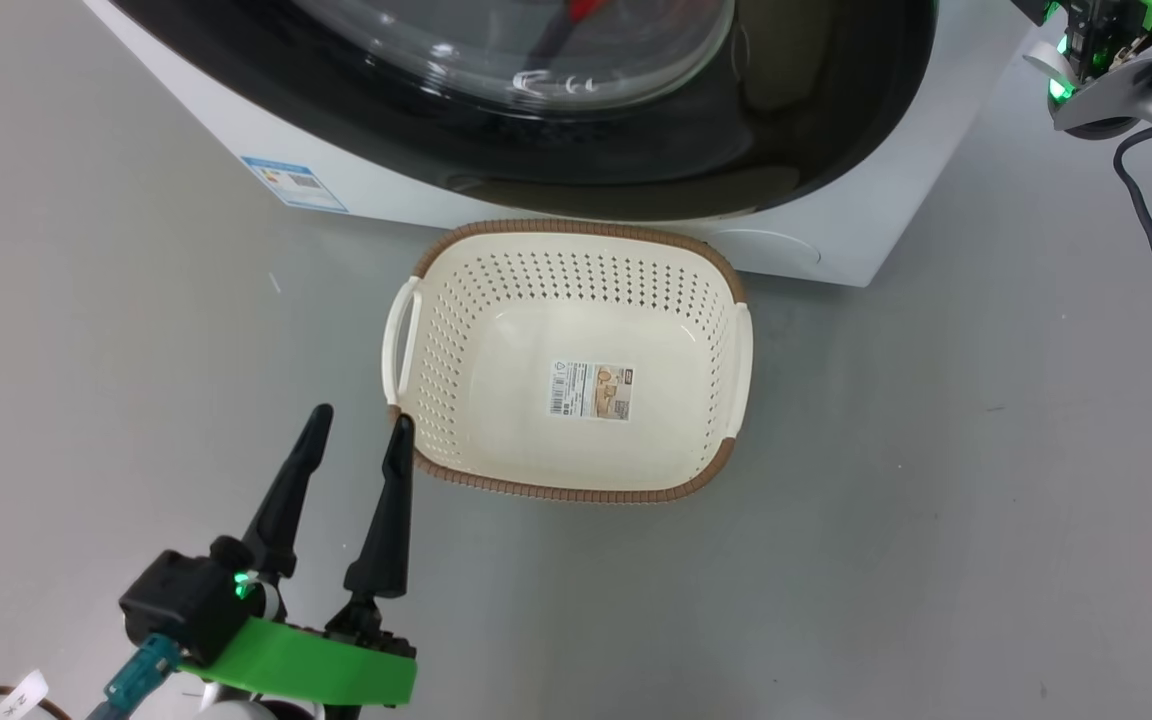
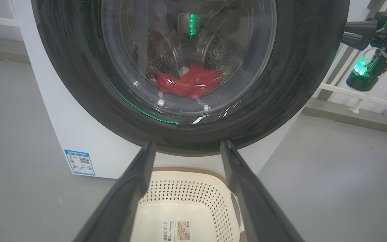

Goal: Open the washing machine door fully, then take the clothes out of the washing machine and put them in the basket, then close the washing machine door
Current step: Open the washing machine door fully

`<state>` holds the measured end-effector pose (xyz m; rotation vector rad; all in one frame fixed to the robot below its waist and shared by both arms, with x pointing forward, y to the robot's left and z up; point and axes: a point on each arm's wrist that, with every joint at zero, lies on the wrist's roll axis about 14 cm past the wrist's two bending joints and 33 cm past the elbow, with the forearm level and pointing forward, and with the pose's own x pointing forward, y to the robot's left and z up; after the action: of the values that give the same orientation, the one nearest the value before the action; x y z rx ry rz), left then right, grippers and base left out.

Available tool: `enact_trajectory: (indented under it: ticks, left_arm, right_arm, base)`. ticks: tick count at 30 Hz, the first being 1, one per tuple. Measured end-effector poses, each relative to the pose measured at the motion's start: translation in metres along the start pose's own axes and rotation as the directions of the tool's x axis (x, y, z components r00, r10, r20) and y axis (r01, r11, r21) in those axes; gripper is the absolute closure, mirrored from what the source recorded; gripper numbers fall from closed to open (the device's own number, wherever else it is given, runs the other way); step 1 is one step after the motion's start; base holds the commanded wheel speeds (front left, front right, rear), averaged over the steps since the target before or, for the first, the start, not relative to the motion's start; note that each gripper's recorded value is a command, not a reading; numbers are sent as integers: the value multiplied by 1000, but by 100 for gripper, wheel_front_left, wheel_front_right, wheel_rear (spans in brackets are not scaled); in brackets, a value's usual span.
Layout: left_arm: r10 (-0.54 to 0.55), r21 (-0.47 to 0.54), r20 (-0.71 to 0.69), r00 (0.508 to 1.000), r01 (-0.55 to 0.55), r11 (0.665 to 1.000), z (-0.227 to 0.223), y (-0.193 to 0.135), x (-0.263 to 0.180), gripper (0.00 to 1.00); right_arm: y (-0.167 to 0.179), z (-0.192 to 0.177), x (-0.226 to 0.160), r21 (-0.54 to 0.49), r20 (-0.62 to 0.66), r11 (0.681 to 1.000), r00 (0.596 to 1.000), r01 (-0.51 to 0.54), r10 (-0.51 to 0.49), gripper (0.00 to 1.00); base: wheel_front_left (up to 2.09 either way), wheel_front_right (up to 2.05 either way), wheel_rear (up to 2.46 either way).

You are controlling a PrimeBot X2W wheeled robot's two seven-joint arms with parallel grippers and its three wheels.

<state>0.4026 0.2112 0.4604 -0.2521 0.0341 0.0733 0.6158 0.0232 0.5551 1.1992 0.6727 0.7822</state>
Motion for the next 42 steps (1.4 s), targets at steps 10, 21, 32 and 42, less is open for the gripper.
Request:
enact_trajectory:
  ticks: [10, 21, 32, 42]
  left_arm:
    - [-8, -4, 33, 999, 8, 1000, 12, -3, -6, 0]
    - [-18, -12, 46, 999, 18, 1000, 18, -8, -24, 0]
    - [-10, -16, 62, 998, 11, 1000, 24, -8, -44, 0]
    - [16, -25, 73, 997, -14, 1000, 27, -2, -63, 0]
  right_arm:
    - [10, -19, -8, -8, -46, 1000, 999, -4, 3, 100]
    - [14, -70, -24, -4, -142, 1000, 990, -7, 7, 100]
    - [23, -103, -38, -23, -206, 1000, 979, -16, 11, 100]
    - [30, -147, -44, -39, -304, 999, 952, -36, 23, 100]
  base:
    - [0, 0, 0]
    - [0, 0, 0]
    - [0, 0, 0]
    - [0, 0, 0]
